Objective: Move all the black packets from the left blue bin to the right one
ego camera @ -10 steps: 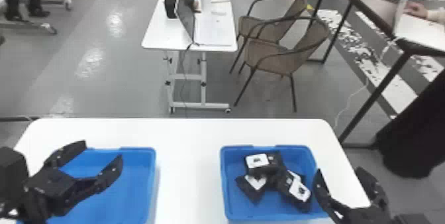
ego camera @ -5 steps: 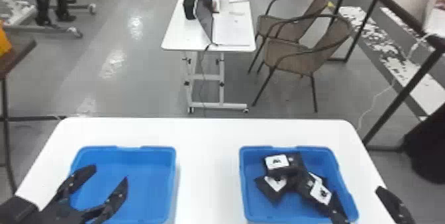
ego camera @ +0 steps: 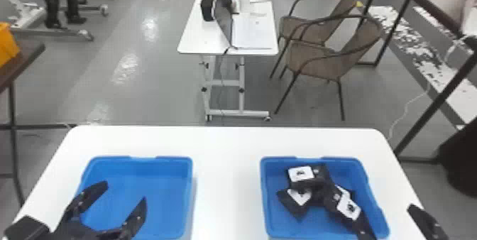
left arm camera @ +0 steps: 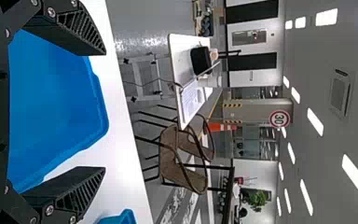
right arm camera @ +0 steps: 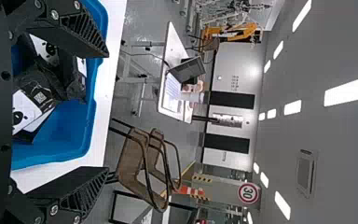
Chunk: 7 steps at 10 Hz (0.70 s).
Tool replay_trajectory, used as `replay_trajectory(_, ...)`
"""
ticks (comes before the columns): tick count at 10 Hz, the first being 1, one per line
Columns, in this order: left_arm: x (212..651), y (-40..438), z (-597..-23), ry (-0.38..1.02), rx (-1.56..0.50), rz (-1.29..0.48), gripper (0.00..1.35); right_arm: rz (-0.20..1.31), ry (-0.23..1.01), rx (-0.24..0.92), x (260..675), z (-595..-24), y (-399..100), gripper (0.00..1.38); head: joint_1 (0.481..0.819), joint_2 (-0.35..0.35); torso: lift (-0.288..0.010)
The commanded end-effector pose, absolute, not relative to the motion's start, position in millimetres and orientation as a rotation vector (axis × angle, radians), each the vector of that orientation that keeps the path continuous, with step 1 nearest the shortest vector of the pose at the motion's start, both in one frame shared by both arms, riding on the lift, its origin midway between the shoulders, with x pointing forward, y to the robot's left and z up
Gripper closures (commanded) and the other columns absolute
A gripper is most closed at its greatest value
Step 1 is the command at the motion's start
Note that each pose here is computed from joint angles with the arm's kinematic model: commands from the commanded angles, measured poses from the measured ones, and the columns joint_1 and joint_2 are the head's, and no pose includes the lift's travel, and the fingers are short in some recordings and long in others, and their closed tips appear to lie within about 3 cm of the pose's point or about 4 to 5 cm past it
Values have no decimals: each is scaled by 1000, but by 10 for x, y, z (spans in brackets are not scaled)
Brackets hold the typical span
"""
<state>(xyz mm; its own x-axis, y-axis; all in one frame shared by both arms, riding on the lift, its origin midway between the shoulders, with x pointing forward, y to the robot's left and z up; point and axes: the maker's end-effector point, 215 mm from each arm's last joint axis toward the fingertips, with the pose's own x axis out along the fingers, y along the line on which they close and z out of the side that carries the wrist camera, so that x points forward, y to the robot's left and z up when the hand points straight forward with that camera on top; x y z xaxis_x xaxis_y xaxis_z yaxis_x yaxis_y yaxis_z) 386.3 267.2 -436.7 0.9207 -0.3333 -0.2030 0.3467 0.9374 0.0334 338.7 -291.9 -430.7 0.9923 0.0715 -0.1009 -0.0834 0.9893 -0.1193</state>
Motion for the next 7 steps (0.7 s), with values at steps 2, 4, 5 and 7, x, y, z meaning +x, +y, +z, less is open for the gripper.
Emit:
replay_trajectory(2, 3861, 2634, -4386, 191, 41, -351, 150, 79, 111, -126, 3401, -4332, -2914, 159, 695, -43, 0)
replay_trajectory(4, 3886, 2592, -4402, 190, 23, -358, 150, 76, 106, -120, 3421, -4317, -2921, 159, 695, -45, 0)
replay_trajectory(5, 3901, 2551, -4407, 189, 7, -364, 150, 75, 101, -119, 3443, -4297, -2923, 159, 695, -46, 0)
replay_trajectory(7, 3911, 2521, -4430, 193, -7, -367, 150, 73, 103, -115, 3460, -4302, -2928, 159, 695, -58, 0)
